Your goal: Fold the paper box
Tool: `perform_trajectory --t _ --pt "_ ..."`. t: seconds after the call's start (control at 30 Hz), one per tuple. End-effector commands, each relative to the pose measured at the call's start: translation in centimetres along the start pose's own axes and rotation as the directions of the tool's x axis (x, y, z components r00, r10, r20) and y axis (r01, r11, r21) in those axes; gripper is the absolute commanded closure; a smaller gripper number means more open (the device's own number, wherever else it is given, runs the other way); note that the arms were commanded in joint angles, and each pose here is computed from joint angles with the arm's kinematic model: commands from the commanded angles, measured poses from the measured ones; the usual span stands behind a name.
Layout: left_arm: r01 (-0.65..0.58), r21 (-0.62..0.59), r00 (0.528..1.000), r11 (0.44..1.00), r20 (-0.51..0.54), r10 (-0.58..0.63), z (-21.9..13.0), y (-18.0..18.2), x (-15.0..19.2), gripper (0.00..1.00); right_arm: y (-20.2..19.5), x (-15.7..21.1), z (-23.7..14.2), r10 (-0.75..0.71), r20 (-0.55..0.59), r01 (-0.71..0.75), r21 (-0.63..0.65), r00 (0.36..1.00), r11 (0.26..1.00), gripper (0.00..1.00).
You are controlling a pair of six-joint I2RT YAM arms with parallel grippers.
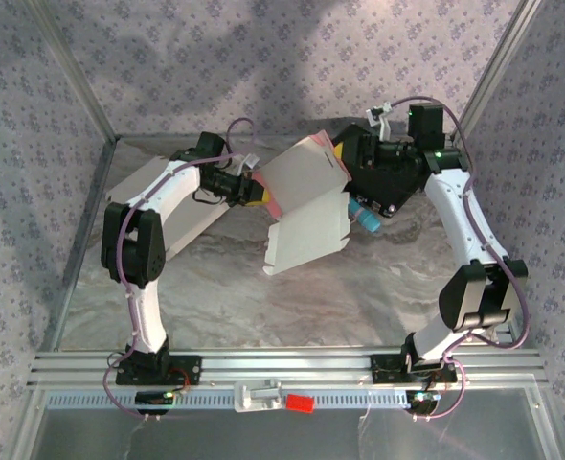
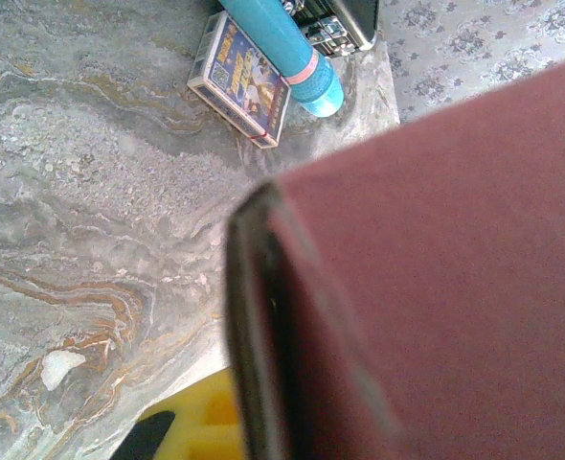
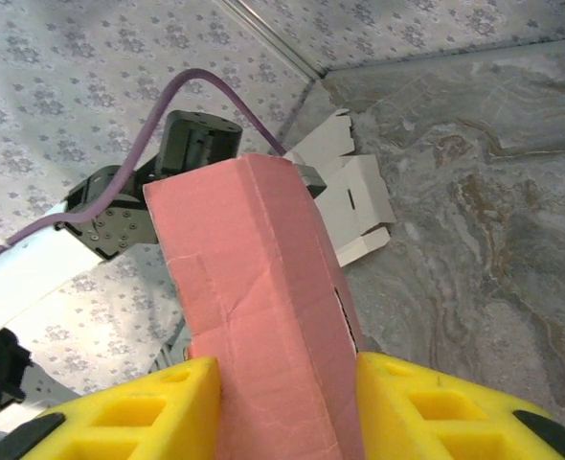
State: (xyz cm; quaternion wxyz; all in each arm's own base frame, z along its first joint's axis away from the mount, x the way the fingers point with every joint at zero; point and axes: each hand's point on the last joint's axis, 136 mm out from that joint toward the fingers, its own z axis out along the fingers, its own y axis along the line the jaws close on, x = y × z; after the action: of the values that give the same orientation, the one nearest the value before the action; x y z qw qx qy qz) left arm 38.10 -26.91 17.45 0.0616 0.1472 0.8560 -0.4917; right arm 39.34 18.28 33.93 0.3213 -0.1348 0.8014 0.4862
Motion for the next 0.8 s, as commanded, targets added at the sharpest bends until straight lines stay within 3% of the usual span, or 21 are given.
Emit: perform_trajectory --t 0.0,0.43,0.77 --pt "-0.044 0.041 0.999 0.998 0.002 0.044 -0.5 -1.6 -0.4 1.00 0.2 0.0 0.4 -0.050 -0.023 0.051 0.032 0.998 0.998 0.58" --pt "-0.051 0.046 0.999 0.998 -0.003 0.051 -0.6 -1.9 0.0 1.00 -1.5 0.0 0.7 -0.087 -0.045 0.092 0.106 0.995 0.990 0.55" --pt "-0.050 0.046 0.999 0.998 -0.005 0.050 -0.6 -1.9 0.0 1.00 -1.2 -0.3 1.4 -0.099 -0.067 0.104 0.076 0.993 0.992 0.55"
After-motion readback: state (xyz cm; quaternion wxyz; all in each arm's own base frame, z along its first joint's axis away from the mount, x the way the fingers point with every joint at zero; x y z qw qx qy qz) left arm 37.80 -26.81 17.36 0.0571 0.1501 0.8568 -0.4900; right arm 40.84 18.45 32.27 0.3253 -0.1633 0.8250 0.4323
